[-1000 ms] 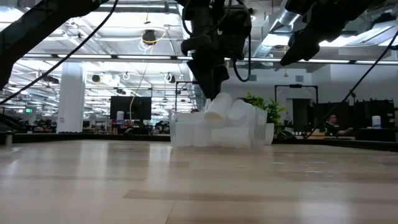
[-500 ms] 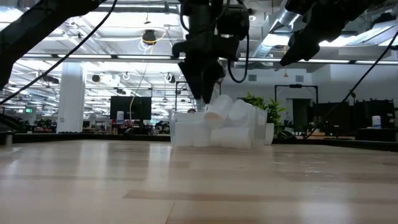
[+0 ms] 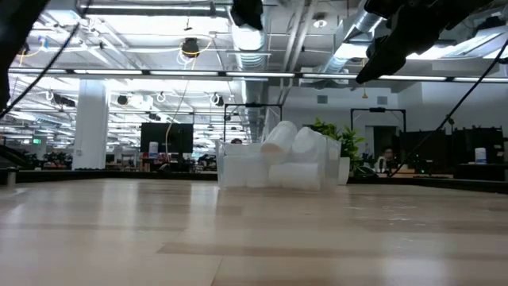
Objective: Pick and place pill bottles into a basket
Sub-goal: Return to Home Position
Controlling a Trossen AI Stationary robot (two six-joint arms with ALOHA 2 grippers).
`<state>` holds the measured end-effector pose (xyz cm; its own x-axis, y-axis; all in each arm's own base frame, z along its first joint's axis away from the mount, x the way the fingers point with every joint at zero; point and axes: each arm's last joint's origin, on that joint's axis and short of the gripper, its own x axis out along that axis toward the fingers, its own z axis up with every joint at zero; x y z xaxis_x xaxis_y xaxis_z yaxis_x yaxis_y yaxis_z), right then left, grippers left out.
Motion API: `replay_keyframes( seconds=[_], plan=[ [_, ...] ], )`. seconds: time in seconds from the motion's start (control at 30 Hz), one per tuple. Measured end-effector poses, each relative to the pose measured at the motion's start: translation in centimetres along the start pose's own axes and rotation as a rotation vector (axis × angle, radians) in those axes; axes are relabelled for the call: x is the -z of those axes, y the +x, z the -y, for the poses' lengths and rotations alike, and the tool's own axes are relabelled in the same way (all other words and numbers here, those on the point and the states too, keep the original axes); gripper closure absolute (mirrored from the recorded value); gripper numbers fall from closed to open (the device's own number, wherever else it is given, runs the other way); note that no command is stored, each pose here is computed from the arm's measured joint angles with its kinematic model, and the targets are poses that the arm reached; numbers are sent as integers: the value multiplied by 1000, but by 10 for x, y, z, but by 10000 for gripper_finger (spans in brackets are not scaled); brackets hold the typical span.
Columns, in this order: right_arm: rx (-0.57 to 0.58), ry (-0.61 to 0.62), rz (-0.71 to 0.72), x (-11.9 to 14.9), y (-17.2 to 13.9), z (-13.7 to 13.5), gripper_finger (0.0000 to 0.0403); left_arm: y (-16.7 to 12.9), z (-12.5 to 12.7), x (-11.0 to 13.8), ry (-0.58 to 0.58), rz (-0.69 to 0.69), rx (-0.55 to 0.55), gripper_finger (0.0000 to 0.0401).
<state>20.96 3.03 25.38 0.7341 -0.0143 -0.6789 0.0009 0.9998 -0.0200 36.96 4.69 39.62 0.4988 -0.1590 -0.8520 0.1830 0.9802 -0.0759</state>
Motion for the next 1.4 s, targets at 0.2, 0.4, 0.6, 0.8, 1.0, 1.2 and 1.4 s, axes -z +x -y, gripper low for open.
replay_keyframes(
  seconds=[0.2, 0.4, 0.6, 0.8, 1.0, 1.2, 1.4],
  plan=[
    [-1, 9, 1, 0, 0, 0, 184, -20, 42, 23, 24, 246, 50, 122],
    [-15, 66, 5, 0, 0, -3, 184, 20, 70, 96, -54, 511, 7, 122],
    [-36, 49, -1, 1, -3, -10, 184, 59, 81, 173, -124, 815, 55, 122],
    [-23, 41, -89, 17, -26, -7, 184, 75, 82, 219, -209, 940, 69, 122],
    [-52, 24, 24, 31, -71, -7, 184, 77, 82, 232, -245, 880, 63, 122],
    [-2, 150, 338, 80, -86, 1, 184, 81, 87, 234, -237, 834, 72, 122],
    [-108, 213, 643, 117, -70, 2, 184, 78, 94, 236, -303, 845, 48, 122]
  ],
)
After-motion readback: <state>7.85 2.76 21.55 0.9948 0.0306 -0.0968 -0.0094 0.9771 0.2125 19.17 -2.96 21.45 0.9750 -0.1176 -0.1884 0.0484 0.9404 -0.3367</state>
